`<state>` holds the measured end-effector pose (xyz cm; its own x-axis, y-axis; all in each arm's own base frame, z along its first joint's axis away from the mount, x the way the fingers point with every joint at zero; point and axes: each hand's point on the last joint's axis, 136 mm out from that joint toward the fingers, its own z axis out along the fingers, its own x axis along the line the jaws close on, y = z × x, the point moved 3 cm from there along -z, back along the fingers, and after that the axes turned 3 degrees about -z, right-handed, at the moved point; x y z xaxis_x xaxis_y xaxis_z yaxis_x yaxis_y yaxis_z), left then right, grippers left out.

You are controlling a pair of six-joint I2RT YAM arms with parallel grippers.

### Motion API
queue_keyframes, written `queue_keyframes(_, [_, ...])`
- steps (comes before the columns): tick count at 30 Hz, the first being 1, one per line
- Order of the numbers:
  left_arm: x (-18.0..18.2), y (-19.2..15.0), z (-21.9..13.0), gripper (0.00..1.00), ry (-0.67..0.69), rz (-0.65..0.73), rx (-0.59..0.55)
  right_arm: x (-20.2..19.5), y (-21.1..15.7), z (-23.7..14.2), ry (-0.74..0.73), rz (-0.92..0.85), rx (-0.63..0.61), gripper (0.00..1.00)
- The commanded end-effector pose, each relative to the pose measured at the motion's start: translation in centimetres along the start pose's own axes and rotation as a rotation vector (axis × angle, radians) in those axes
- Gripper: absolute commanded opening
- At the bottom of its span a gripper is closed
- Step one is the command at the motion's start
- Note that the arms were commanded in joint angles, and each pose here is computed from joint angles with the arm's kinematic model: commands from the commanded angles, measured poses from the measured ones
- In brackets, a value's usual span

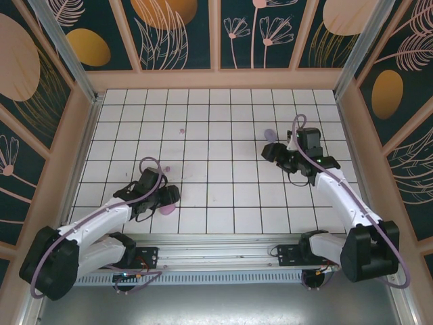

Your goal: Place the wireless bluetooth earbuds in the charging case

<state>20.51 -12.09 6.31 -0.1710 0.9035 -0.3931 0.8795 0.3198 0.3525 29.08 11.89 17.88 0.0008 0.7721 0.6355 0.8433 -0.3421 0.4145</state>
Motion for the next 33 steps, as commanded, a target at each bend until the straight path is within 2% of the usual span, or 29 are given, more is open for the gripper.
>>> queue_keyframes(1, [0.2,-0.8,-0.3,0.66,0.018,-0.035,0.047,0.5,0.5,0.9,0.04,0.013,0.002,0.61])
queue_keyframes(5, [1.1,-1.4,-0.7,0.66,0.1,-0.076,0.077,0.7,1.1,1.7,0.051,0.011,0.004,0.61])
queue_keyframes(8, [1.1,-1.8,-0.9,0.64,0.089,-0.15,0.079,0.8,1.3,2.3,0.056,0.002,0.013,0.61])
queue_keyframes(12, [3.2,-3.3,-1.2,0.63,0.182,-0.256,0.108,0.7,1.1,3.2,0.046,-0.012,0.029,0.61])
queue_keyframes(14, [3.2,-3.9,-1.2,0.63,0.158,-0.288,0.12,0.4,0.9,3.4,0.039,-0.012,0.027,0.61])
queue_keyframes(19, [0.7,-4.0,-1.1,0.6,0.02,-0.355,0.148,-0.5,0.1,4.1,0.035,-0.003,0.035,0.61])
queue_keyframes(27, [-6.0,-2.5,-0.3,0.6,-0.208,-0.387,0.164,-1.0,-0.1,4.5,0.012,-0.034,0.05,0.61])
queue_keyframes(30, [-9.0,-1.7,0.5,0.61,-0.237,-0.33,0.172,-1.1,-0.2,4.6,0.011,-0.037,0.057,0.61])
queue_keyframes(33, [-10.4,-0.3,0.7,0.65,-0.166,-0.193,0.153,-1.1,-0.5,4.5,0.016,-0.034,0.069,0.61])
